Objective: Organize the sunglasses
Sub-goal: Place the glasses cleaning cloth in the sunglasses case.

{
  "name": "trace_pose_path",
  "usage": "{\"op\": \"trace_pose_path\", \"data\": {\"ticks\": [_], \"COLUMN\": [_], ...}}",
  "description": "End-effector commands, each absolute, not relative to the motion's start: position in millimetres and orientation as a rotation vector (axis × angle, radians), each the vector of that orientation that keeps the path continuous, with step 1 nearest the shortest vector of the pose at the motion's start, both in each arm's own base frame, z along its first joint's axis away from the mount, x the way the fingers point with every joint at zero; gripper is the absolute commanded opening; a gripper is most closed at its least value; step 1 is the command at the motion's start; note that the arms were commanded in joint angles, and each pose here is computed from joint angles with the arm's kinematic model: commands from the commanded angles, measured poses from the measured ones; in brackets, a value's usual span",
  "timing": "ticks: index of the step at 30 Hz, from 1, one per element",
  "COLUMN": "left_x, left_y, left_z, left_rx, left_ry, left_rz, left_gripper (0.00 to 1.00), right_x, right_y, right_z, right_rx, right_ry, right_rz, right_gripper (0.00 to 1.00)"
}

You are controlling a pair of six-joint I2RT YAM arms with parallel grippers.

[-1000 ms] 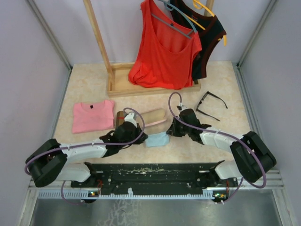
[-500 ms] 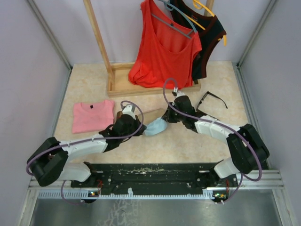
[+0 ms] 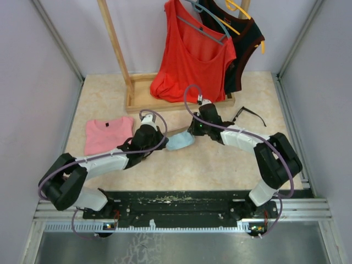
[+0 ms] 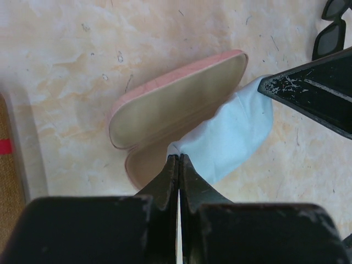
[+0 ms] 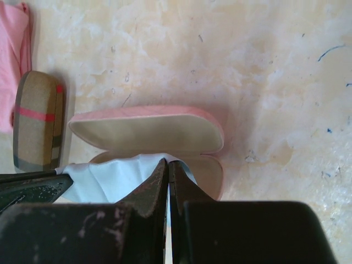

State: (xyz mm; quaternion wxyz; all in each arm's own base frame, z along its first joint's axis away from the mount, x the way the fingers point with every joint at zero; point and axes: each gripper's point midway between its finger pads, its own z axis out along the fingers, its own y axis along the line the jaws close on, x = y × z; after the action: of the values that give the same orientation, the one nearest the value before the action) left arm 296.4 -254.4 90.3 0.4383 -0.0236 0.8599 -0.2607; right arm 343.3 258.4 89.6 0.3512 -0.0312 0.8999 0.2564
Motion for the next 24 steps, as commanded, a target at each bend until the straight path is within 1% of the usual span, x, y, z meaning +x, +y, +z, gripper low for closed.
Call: {"op": "trace_pose_path", "data": {"ticks": [1,13,24], "left_x": [314.5,331.2,337.1], "left_y": [-261.4,-253.9,-254.5], "left_z": [99.5,92.8,84.7], "left_rx": [-0.036,-0.039,-0.025], "left_ry": [2.1,2.088,2.089], "left_rz": [-0.662,-0.62,-0.61], "left_gripper": [0.0,0.0,0.0], "right_x": [370.0,383.2,389.2], "right_y": [258.9,259.8,268.6], "right_z": [107.0,87.4,87.9], "right_rx": [-0.083,-0.08,-0.09], "right_ry": [2.263,2.29,2.259], "right_rz": [0.652,0.678,0.729], "right_gripper": [0.0,0.0,0.0]}}
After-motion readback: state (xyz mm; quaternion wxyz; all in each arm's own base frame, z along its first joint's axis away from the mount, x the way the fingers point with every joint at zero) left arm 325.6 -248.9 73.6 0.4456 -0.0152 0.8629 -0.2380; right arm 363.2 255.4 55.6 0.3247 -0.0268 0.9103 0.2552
